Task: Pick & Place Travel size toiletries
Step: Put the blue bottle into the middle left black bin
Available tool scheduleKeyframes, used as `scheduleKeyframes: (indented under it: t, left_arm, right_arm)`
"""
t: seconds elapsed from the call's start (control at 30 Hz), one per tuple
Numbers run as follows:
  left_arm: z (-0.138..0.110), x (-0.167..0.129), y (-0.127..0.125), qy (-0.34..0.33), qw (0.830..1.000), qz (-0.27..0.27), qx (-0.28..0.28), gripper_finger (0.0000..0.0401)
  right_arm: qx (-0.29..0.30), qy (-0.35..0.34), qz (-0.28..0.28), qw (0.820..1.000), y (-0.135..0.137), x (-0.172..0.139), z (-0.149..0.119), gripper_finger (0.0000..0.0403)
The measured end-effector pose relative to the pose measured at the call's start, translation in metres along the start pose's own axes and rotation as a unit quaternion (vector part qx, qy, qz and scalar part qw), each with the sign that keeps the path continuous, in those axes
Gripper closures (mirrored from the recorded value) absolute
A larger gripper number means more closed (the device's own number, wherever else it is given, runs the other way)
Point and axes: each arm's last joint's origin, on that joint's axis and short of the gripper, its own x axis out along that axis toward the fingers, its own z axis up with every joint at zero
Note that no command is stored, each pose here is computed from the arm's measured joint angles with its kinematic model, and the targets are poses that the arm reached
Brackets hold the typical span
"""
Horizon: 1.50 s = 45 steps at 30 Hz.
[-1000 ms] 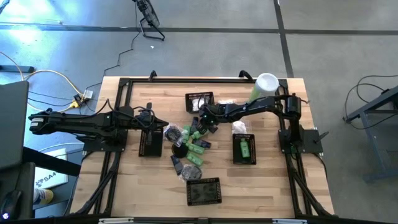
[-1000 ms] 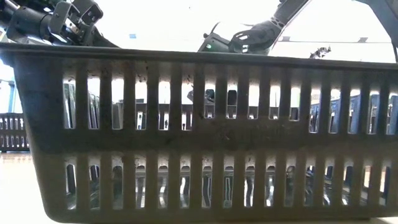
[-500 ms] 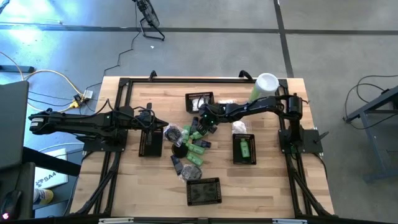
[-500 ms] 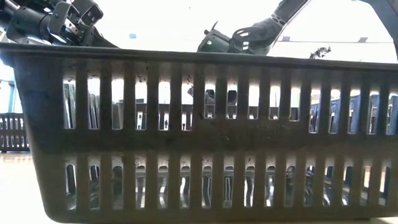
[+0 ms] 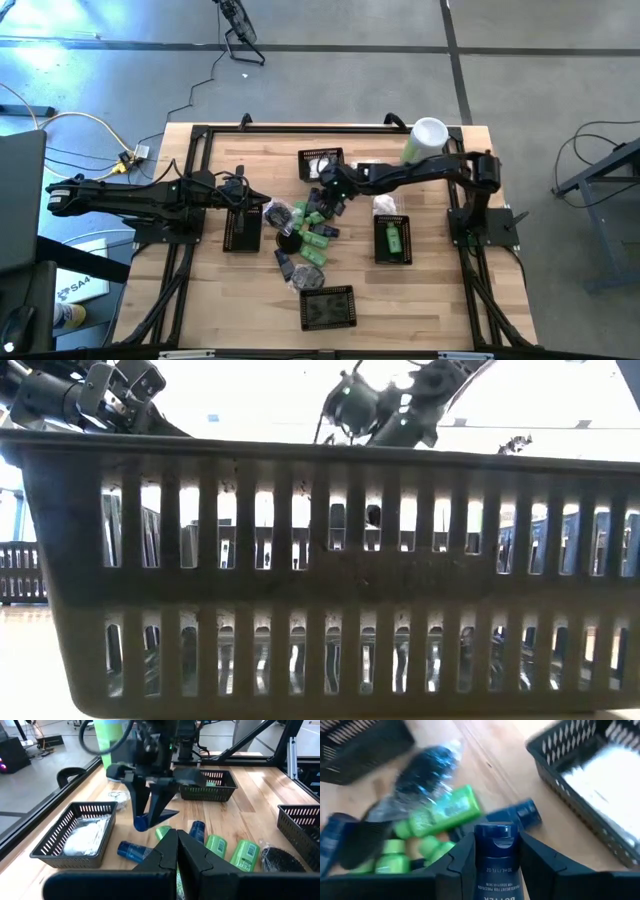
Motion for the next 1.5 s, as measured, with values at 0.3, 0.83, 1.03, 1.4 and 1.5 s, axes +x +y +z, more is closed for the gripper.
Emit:
scheduleKeyframes:
  t: [0.3,0.83,1.03,1.4,1.5]
  left_arm:
    - [0.007,0.001,0.000,-0.039,0.999,0.001,-0.009,0.0401]
    - [0.012,0.020,0.004,-0.087,0.975,0.047,-0.199,0.0190]
    - [0.009,0.035,0.016,-0.092,0.965,-0.002,-0.244,0.0191]
    - [-0.001,0.065,0.029,-0.118,0.985,-0.052,-0.117,0.0238]
    - [-0.006,0.077,0.031,-0.095,0.988,-0.047,-0.111,0.0239]
  right_arm:
    - [-0.057,-0.094,0.048,0.993,0.015,-0.055,0.028,0.0279]
    - [-0.131,-0.212,0.072,0.966,0.025,-0.112,0.051,0.0284]
    - [-0.143,-0.227,0.090,0.959,0.030,-0.114,0.053,0.0270]
    - [-0.152,-0.262,0.118,0.946,0.037,-0.118,0.058,0.0285]
    - [-0.155,-0.268,0.138,0.941,0.038,-0.120,0.059,0.0270]
